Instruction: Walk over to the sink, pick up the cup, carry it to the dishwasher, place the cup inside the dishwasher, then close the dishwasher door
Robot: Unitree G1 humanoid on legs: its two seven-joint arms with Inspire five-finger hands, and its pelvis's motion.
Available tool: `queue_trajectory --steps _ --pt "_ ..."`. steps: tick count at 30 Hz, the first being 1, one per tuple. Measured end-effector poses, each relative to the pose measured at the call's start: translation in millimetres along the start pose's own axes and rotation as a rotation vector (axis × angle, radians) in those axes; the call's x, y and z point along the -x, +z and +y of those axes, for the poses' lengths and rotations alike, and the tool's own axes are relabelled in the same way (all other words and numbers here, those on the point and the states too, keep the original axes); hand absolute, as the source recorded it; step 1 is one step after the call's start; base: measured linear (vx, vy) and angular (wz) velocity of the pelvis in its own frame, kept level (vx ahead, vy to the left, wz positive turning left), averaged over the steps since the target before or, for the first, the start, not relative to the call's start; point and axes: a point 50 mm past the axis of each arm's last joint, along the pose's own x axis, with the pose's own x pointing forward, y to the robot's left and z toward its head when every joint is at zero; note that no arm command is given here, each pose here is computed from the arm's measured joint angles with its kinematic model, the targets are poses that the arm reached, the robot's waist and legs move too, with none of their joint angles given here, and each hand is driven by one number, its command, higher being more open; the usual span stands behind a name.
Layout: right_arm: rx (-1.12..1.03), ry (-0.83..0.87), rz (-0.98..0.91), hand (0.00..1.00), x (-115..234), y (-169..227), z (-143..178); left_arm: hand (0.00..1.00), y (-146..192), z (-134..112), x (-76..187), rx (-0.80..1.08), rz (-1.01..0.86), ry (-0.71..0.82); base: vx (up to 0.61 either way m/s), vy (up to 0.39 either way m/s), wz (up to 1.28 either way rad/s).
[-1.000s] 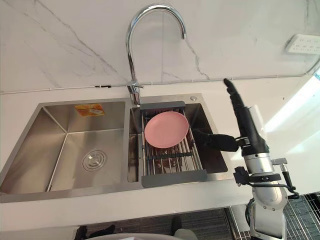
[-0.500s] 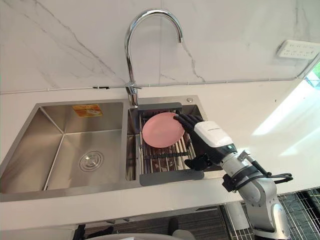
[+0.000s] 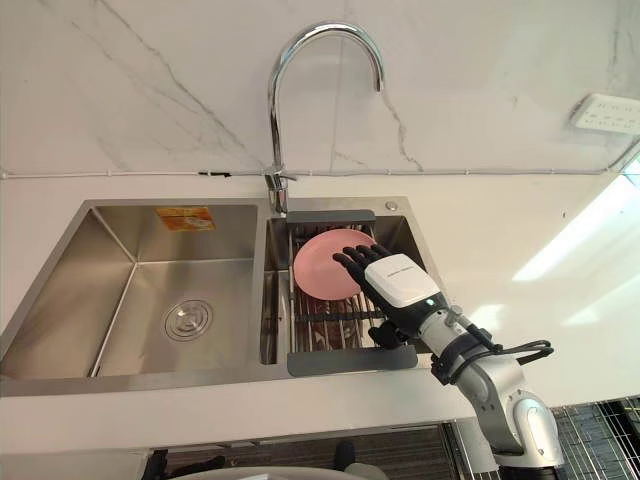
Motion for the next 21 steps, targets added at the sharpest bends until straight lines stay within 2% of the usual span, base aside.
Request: queue_trajectory --steps 10,21 --pt "0.079 0.050 0.109 1.00 -10 -13 29 1.00 3 -2 -1 -0.005 -0.005 -0.007 -0.01 0.009 0.07" --pt "0.059 -0.080 0.234 1.00 -21 -25 35 1.00 7 -6 -2 -0.024 -0.011 -0.024 -0.01 0.003 0.02"
